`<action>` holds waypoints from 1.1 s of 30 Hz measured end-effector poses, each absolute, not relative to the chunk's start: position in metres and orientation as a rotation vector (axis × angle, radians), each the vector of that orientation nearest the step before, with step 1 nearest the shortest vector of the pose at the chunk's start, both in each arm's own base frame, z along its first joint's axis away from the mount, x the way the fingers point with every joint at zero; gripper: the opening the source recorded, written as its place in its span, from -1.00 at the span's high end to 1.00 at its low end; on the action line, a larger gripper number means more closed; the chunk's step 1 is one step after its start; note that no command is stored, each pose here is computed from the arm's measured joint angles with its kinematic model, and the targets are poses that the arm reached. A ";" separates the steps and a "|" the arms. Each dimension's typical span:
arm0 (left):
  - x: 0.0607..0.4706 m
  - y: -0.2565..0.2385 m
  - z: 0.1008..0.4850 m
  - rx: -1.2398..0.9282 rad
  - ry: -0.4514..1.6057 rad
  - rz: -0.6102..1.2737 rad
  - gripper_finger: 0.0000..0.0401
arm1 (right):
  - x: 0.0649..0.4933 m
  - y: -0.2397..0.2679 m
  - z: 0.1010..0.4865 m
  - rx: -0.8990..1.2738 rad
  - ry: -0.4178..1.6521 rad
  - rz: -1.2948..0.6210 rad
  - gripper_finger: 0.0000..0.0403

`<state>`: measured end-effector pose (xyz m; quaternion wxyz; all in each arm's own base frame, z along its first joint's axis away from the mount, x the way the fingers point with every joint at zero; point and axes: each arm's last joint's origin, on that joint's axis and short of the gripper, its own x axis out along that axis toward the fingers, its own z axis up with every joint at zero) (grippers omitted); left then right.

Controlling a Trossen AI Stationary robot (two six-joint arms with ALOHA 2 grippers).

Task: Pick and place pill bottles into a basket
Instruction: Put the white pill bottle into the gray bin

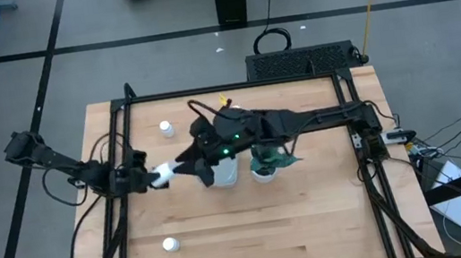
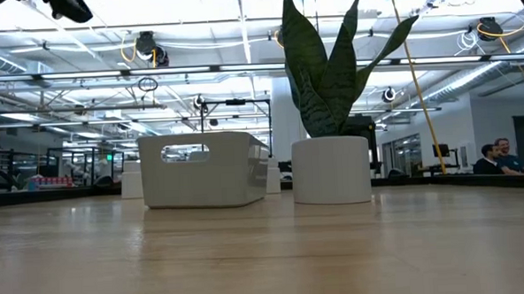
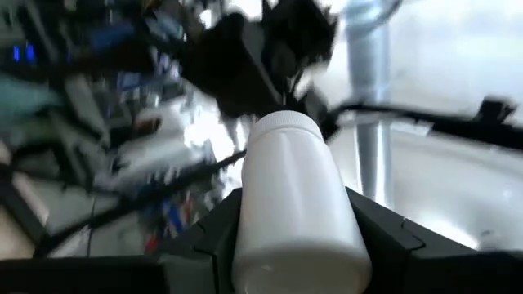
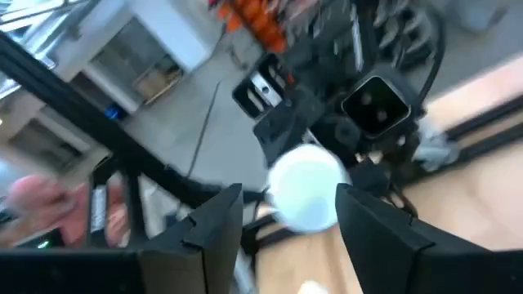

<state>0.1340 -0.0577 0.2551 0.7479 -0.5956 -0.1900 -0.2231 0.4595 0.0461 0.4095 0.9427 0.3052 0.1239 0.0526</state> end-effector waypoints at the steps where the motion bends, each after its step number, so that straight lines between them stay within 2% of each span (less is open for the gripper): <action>1: 0.133 -0.056 0.257 -1.298 -0.453 -0.481 0.15 | 0.459 0.050 0.411 0.600 0.229 0.090 0.07; 6: 0.128 -0.051 0.264 -1.283 -0.591 -0.432 0.15 | 0.459 0.069 0.412 0.524 0.143 -0.050 0.07; 10: 0.127 -0.049 0.265 -1.284 -0.631 -0.372 0.15 | 0.463 0.077 0.400 0.543 -0.006 -0.179 0.05; 14: 0.127 -0.048 0.265 -1.275 -0.649 -0.343 0.15 | 0.469 0.078 0.382 0.641 -0.163 -0.168 0.02; 20: 0.126 -0.047 0.266 -1.271 -0.671 -0.299 0.15 | 0.470 0.072 0.343 0.798 -0.278 -0.138 -0.13; 27: 0.127 -0.047 0.264 -1.267 -0.668 -0.267 0.15 | 0.468 0.066 0.340 0.831 -0.318 -0.182 -0.35; 33: 0.128 -0.047 0.264 -1.267 -0.664 -0.255 0.15 | 0.469 0.055 0.341 0.846 -0.342 -0.191 -0.39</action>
